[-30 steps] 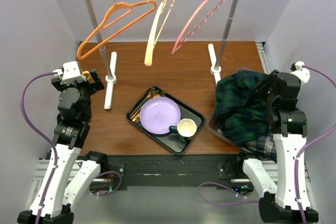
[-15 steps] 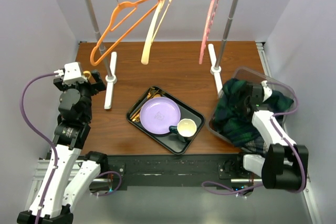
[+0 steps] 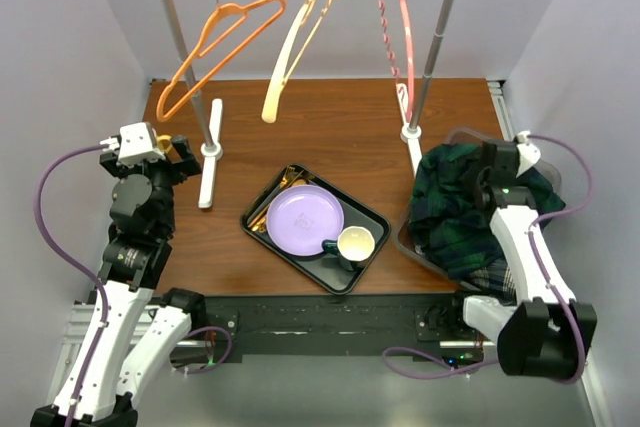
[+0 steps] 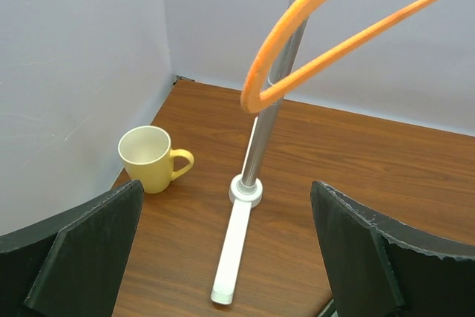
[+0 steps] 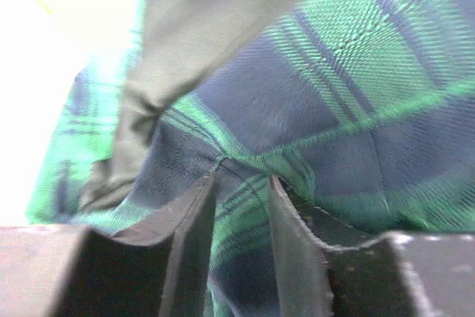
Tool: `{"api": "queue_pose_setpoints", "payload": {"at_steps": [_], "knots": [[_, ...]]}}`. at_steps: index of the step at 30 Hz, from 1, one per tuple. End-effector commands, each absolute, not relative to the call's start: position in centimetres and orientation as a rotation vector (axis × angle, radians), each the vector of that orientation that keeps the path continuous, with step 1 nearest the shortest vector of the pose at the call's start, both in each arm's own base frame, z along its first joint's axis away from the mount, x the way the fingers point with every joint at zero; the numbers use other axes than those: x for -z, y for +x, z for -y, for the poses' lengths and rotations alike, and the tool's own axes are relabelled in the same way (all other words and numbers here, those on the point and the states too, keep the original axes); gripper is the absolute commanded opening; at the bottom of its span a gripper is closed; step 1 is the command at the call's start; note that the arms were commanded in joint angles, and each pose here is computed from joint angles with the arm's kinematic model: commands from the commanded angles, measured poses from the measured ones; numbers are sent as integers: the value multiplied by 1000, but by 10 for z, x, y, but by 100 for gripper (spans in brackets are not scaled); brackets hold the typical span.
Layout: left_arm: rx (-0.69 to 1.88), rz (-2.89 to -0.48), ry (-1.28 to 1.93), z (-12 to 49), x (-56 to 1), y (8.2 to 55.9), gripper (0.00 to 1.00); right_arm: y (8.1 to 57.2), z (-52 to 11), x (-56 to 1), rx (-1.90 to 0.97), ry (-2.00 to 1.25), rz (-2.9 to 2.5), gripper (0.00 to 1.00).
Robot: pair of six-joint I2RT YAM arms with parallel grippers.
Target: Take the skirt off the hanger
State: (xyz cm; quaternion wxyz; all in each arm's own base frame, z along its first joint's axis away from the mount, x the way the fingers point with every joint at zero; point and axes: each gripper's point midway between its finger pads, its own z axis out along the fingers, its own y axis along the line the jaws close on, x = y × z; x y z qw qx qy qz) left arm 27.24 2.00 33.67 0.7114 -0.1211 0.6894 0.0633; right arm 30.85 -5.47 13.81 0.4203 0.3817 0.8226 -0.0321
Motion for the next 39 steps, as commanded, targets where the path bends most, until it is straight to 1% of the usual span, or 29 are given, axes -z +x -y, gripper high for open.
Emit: {"api": "queue_pose_setpoints", "payload": {"at_steps": [1, 4, 5, 6, 9, 12, 13, 14, 15, 16, 17, 19, 21, 24, 25, 28, 29, 31, 34, 35, 36, 39], "knots": [[-131, -1494, -290, -21, -343, 274, 100, 291, 83, -213, 223, 934, -1917, 41], [-127, -1496, -287, -20, -342, 275, 100, 284, 91, -252, 258, 914, -1839, 39], [-126, -1495, -286, -19, -342, 275, 100, 279, 96, -256, 301, 907, -1842, 39], [-124, -1495, -285, -19, -342, 275, 100, 276, 98, -262, 321, 903, -1829, 35], [-122, -1499, -285, -19, -340, 275, 100, 265, 112, -270, 419, 913, -1788, 31], [-128, -1502, -287, -19, -338, 275, 100, 269, 111, -237, 411, 934, -1837, 30], [-129, -1500, -288, -20, -338, 274, 100, 266, 109, -207, 416, 947, -1896, 30], [-130, -1497, -289, -20, -338, 274, 100, 274, 105, -194, 368, 979, -1885, 30], [-131, -1502, -288, -20, -337, 274, 100, 279, 103, -167, 324, 1012, -1942, 28], [-135, -1496, -293, -21, -339, 272, 100, 274, 98, -127, 296, 1046, -2017, 27], [-139, -1497, -294, -22, -337, 271, 100, 285, 100, -116, 244, 1082, -1982, 23], [-138, -1483, -297, -22, -340, 268, 100, 282, 92, -63, 240, 1121, -2102, 22], [-137, -1473, -301, -23, -341, 267, 100, 288, 91, -32, 219, 1150, -2170, 21], [-145, -1477, -301, -24, -342, 267, 100, 303, 95, -44, 224, 1132, -2178, 20], [-146, -1481, -302, -24, -340, 268, 100, 310, 97, -62, 210, 1117, -2138, 20], [-156, -1477, -312, -26, -341, 266, 100, 305, 105, -87, 246, 1110, -2073, 22], [-156, -1474, -314, -27, -341, 266, 100, 305, 109, -94, 264, 1106, -2062, 26], [-151, -1471, -313, -26, -341, 265, 100, 306, 110, -113, 276, 1083, -2054, 29], [-146, -1470, -308, -25, -341, 266, 100, 298, 115, -138, 311, 1061, -2024, 40], [-145, -1469, -307, -25, -342, 265, 100, 295, 117, -152, 318, 1059, -1988, 47], [-142, -1469, -307, -25, -342, 266, 100, 294, 119, -167, 322, 1051, -1960, 50], [-137, -1468, -305, -24, -342, 266, 100, 289, 116, -192, 304, 1009, -1936, 53]]}}
